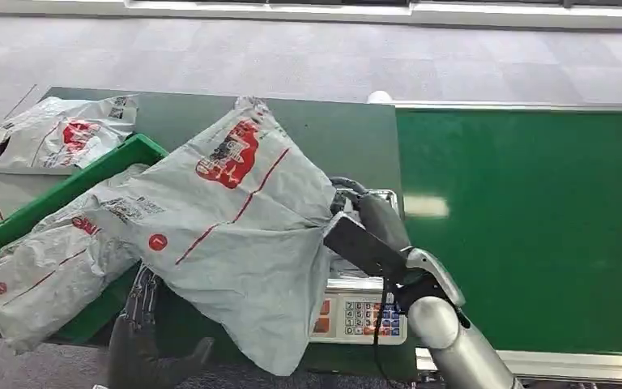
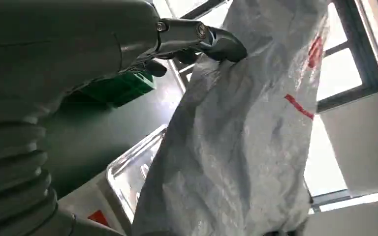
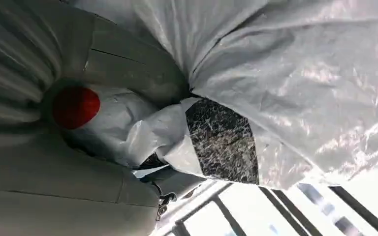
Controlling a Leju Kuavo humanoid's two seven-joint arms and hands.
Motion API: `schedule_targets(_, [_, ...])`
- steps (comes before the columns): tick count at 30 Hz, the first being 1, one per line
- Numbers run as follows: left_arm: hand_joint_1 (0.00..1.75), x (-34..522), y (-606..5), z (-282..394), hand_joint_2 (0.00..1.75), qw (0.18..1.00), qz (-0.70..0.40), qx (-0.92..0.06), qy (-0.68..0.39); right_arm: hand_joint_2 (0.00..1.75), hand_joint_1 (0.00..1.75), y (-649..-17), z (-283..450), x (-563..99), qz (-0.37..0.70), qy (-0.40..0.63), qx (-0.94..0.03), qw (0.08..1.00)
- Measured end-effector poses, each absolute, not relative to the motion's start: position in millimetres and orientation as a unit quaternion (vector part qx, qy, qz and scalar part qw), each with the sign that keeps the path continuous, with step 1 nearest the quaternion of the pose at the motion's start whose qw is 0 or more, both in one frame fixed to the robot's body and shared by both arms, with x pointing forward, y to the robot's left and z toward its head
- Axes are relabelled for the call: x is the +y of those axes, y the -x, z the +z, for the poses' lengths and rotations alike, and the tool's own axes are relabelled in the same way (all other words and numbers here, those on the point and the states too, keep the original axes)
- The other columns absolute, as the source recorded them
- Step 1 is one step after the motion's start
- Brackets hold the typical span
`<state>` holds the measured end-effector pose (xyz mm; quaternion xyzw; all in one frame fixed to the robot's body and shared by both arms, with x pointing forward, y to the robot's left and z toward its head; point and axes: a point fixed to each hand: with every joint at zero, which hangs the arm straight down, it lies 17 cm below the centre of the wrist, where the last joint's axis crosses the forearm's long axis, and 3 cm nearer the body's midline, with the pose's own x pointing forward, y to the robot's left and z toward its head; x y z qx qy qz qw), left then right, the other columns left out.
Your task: Moved the parcel from conveyor to table for the left to box.
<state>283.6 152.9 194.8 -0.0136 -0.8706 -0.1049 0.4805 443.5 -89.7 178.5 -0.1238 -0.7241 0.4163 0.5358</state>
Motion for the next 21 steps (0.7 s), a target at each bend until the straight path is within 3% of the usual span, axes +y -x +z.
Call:
schedule_targets(1, [0.00,153.7,-283.1,194.0,1.75,0.483,-0.105,-0.869,0.013,1.75,1.75,-446.0,171.5,-88.8,0.420,0.127,-0.714,0.546])
schedule_targets(3, [0.00,155.0,-281.9,192.8,1.75,0.485,-0.107,-0.868,0.013,1.75,0.03,-449.9,160.5,-88.1,0.426,0.131,-0.700,0.558])
schedule_targets(12, [0.00,168.9,-277.8,190.6,1.75,0.485,-0.129,-0.865,-0.019,1.75,0.00,-442.5,102.5,-116.4,0.468,0.205,-0.619,0.596])
schedule_targets(16, [0.00,187.1,-277.8,196.9,1.75,0.474,-0.144,-0.865,-0.083,1.75,0.00,-435.5,91.7,-166.9,0.442,0.274,-0.609,0.599])
schedule_targets(21, [0.00,226.8,-287.3,226.5,1.75,0.445,-0.140,-0.866,-0.181,1.75,0.00,-412.1,97.8,-206.8,0.393,0.269,-0.640,0.603])
